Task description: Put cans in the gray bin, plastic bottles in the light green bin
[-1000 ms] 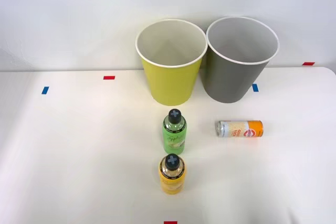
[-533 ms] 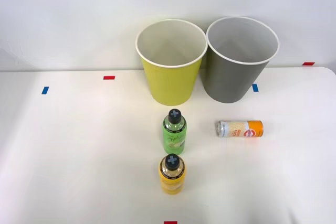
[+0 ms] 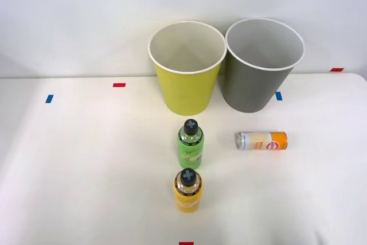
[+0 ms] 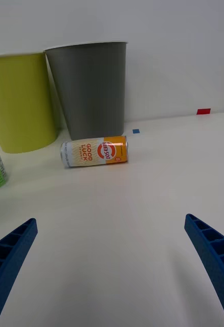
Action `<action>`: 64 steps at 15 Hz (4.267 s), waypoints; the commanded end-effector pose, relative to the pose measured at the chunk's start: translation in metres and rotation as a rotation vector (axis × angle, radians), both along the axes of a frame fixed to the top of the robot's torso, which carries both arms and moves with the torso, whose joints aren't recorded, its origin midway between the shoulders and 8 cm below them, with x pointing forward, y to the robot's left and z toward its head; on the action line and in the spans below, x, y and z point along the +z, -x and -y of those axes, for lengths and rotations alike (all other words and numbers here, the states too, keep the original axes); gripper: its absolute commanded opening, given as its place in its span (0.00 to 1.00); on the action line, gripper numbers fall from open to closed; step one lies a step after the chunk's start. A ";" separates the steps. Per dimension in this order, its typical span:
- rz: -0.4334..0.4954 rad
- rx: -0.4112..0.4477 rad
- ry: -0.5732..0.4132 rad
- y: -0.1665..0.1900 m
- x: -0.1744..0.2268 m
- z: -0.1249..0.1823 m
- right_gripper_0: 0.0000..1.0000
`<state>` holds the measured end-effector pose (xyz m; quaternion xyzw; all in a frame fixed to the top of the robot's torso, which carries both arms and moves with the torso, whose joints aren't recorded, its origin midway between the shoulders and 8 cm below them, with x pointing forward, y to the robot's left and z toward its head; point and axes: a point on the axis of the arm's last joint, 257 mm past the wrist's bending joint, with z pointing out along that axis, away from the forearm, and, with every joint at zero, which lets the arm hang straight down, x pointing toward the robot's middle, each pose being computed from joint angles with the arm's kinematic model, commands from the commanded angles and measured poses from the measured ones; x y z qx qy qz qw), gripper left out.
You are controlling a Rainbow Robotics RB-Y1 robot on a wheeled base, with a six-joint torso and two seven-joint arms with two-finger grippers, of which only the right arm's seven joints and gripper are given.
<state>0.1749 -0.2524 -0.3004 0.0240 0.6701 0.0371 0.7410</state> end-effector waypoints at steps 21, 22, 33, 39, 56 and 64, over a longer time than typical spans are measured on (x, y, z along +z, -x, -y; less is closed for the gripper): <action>-0.477 -0.158 -0.061 -0.099 0.012 0.062 1.00; -0.495 -0.162 -0.118 -0.103 0.010 0.062 1.00; -0.756 -0.295 -0.713 -0.120 0.031 0.035 1.00; -0.831 -0.361 -1.009 -0.146 0.044 0.014 1.00; -0.898 -0.540 -1.347 -0.251 0.048 -0.029 1.00; -0.984 -0.690 -1.346 -0.265 0.032 -0.023 1.00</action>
